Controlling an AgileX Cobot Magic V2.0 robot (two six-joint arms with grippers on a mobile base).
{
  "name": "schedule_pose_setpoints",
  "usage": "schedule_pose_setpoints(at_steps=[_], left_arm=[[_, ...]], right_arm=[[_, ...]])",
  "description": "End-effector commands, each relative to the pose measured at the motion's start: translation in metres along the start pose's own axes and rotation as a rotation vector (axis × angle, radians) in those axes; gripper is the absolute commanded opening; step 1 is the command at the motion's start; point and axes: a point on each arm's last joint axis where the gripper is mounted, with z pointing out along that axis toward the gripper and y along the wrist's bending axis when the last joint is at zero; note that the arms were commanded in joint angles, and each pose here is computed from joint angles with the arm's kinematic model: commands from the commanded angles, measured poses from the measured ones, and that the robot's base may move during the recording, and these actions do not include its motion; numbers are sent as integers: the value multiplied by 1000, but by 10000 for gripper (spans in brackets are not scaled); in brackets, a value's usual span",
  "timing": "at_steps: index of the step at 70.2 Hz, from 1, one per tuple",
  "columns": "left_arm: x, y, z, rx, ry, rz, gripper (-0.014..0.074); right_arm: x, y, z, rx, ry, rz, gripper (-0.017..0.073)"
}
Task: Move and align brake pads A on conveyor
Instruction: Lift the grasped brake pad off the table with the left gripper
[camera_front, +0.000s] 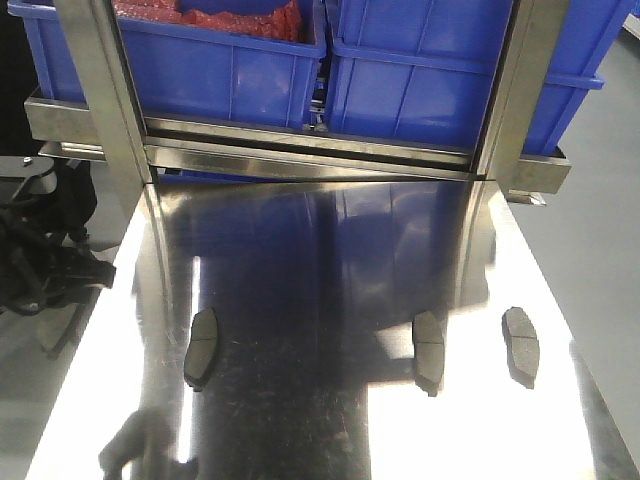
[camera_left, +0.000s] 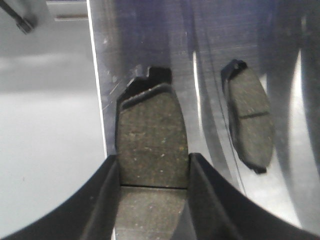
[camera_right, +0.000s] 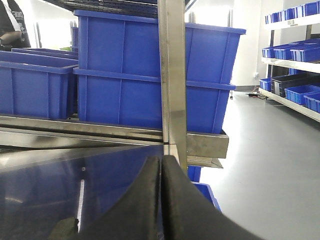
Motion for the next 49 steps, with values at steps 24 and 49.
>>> schedule_pose_setpoints(at_steps=[24,49], left_arm=[[54,0,-66,24,-247,19,-8],[109,4,-91,39,-405,16,-8]], right_arm=[[-5,1,-1,-9,-73,-13,-9],[-5,1,-1,-9,-73,-13,-9]])
